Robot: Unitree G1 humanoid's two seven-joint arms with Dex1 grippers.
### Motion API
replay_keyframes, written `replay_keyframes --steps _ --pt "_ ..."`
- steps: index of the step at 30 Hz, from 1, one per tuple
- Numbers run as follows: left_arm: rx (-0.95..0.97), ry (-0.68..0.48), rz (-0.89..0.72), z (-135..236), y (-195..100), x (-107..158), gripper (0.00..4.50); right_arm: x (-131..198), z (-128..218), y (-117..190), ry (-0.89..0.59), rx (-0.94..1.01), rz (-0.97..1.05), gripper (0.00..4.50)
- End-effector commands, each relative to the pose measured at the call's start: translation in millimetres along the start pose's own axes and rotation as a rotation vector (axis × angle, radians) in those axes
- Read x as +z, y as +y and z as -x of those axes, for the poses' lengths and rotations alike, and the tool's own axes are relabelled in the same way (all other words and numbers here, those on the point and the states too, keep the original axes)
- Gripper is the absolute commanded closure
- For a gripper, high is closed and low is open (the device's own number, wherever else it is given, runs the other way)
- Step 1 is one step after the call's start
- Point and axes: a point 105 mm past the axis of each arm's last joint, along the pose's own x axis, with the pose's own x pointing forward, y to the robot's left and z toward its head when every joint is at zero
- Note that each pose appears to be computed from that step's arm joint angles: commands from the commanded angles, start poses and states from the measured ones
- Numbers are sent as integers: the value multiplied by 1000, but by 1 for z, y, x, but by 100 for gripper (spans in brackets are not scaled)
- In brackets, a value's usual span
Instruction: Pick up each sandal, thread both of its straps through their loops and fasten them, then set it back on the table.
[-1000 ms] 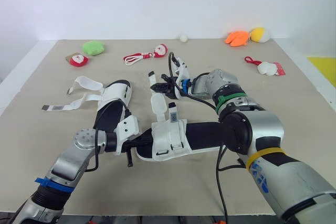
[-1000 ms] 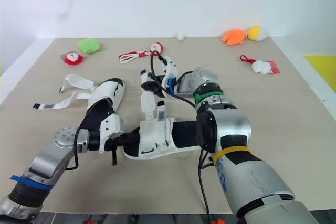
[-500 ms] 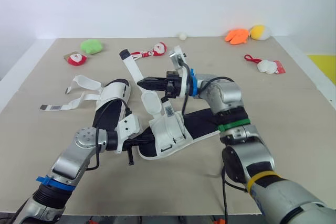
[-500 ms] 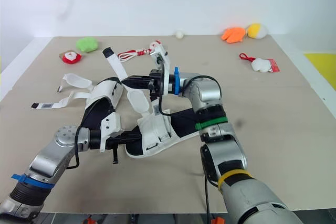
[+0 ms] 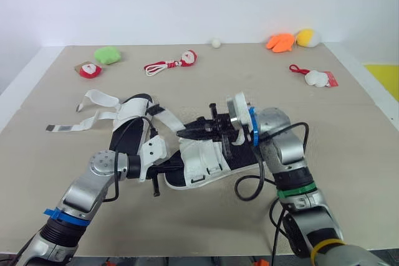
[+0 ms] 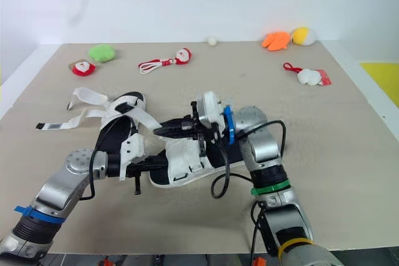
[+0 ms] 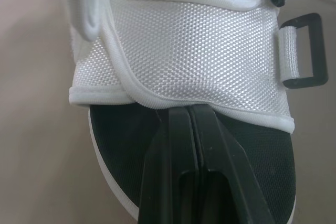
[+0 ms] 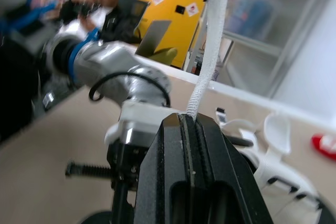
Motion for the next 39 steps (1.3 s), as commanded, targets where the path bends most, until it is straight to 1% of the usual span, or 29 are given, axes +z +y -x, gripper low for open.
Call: replay_keyframes --steps 1,4,5,7,8,10,14,20,22,23,24,26,27,28,29,31,33,36,39 --pt "-52 97 90 -4 -13 -31 450 10 -7 9 -50 86 354 443" --pt "-55 99 90 -3 -13 -31 450 4 -6 15 -62 126 539 443" --pt "-55 99 89 -3 -13 -31 450 -1 -7 21 -38 173 611 443" --pt "-56 100 90 -3 -13 -31 450 -6 -6 22 -16 209 686 443" --pt "-56 101 90 -3 -13 -31 450 -9 -6 26 -7 257 765 443" --pt "-57 100 90 -3 -13 -31 450 -12 -6 27 -2 285 824 443" --pt "-56 100 91 -3 -13 -31 450 -21 -3 35 32 413 977 443" --pt "-54 102 90 -3 -13 -32 450 -27 5 41 98 563 1024 443" --pt "-55 101 89 -3 -12 -31 450 -28 6 40 113 572 1030 443" --pt "-56 101 88 -3 -12 -31 450 -27 6 39 106 556 1031 379" --pt "-56 100 87 -3 -12 -31 450 -26 5 39 104 546 1031 345" --pt "-56 101 85 -3 -12 -30 450 -25 5 39 98 537 1033 249" --pt "-57 101 85 -3 -12 -31 450 -24 5 39 93 528 1034 185" --pt "-57 102 84 -3 -12 -31 450 -23 5 39 91 524 1034 158" --pt "-57 102 84 -3 -12 -31 450 -22 6 38 84 509 1032 115" --pt "-58 102 84 -3 -12 -30 450 -16 8 38 67 486 1040 9" --pt "-58 102 85 -3 -12 -31 450 -8 15 36 41 429 1027 9" --pt "-58 103 88 -2 -14 -31 450 0 30 42 32 393 982 9" --pt "-60 101 93 -3 -16 -32 450 2 42 56 67 320 794 9"
